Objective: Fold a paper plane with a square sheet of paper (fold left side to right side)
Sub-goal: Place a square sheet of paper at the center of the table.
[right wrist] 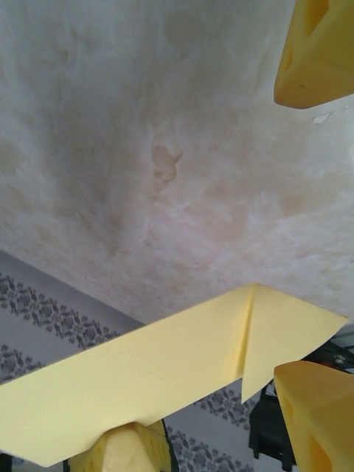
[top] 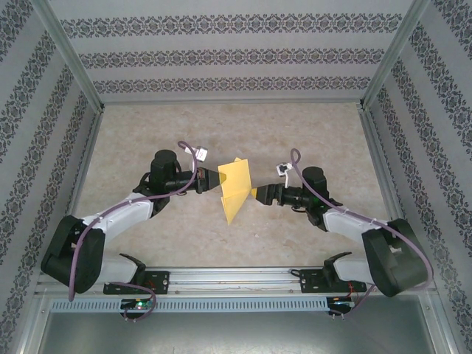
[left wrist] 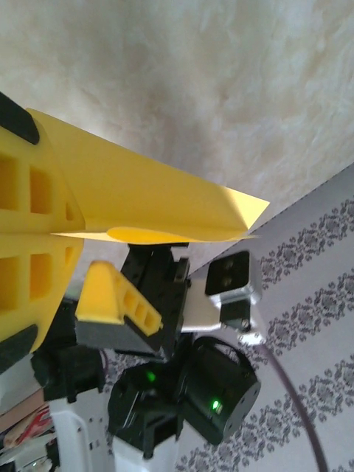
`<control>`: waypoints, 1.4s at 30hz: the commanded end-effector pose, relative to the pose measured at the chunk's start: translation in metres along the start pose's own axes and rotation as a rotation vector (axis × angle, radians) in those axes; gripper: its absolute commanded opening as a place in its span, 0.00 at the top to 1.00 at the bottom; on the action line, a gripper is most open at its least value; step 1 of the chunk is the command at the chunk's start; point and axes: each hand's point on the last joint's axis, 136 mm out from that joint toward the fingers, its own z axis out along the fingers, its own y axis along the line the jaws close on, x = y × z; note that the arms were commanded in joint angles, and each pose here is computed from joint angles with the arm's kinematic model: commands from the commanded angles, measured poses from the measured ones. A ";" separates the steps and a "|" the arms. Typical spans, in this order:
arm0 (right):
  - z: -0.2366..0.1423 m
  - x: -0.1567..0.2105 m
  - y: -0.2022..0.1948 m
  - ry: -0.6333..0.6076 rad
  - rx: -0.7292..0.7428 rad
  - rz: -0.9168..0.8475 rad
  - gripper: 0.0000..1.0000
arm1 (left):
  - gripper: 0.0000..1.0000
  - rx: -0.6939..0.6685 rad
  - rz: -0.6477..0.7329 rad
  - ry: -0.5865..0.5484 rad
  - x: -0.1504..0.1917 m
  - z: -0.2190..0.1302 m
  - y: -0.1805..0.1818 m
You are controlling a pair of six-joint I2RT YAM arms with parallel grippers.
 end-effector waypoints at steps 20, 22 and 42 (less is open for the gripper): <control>0.028 -0.039 0.051 0.037 -0.279 -0.107 0.51 | 1.00 -0.089 -0.033 0.091 0.019 -0.003 0.019; 0.029 -0.042 0.049 0.036 -0.273 -0.102 0.54 | 1.00 -0.091 -0.038 0.095 0.021 -0.002 0.021; 0.067 -0.013 -0.044 0.139 -0.004 0.177 1.00 | 0.61 -0.454 -0.022 0.129 0.037 -0.027 0.079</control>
